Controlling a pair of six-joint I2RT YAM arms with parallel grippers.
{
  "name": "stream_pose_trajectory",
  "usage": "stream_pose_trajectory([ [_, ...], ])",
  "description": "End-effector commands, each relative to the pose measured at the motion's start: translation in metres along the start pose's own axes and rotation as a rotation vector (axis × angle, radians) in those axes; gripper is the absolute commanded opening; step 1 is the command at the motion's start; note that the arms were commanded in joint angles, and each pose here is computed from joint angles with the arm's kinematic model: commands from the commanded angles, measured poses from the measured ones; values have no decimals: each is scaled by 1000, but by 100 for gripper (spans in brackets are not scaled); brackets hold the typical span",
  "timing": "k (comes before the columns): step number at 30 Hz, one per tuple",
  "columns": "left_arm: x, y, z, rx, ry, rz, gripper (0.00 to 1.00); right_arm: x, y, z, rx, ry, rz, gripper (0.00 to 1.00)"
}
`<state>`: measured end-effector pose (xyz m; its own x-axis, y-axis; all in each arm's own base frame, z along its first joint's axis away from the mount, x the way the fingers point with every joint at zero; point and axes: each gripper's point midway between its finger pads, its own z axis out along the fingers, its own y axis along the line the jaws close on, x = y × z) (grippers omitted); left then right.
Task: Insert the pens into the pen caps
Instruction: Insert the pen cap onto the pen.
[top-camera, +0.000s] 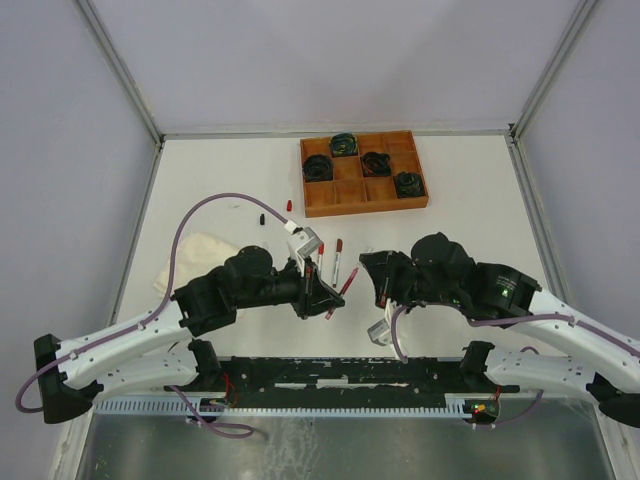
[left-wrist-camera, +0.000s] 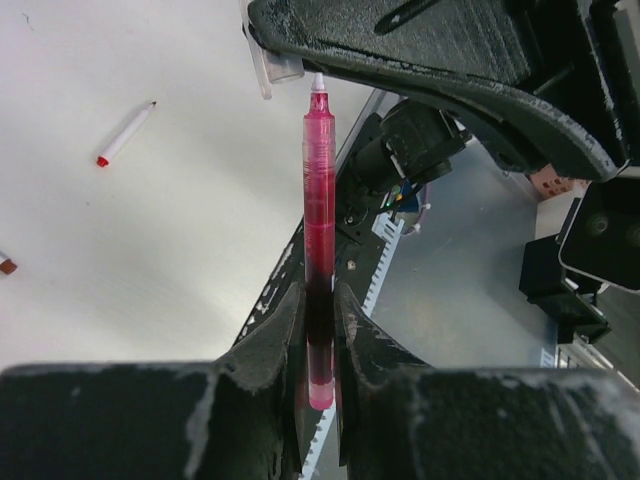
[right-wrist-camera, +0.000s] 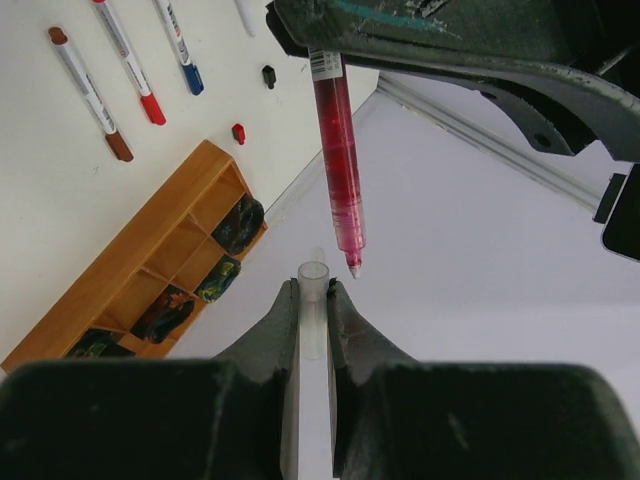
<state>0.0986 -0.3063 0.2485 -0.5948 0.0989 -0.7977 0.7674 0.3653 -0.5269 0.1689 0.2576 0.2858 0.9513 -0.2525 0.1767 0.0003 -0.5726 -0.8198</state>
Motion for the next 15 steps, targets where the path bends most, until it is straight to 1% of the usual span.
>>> stream_pose_trajectory([
  [1,-21,-16,0,62,-91,-54,3,4,-25,-13,54,30,-51,0],
  [7,-21,-14,0,54,-98,-70,3,9,-29,-17,62,61,-59,0],
  [15,-17,-9,4,45,-96,-73,3,6,-27,-20,64,59,-63,0],
])
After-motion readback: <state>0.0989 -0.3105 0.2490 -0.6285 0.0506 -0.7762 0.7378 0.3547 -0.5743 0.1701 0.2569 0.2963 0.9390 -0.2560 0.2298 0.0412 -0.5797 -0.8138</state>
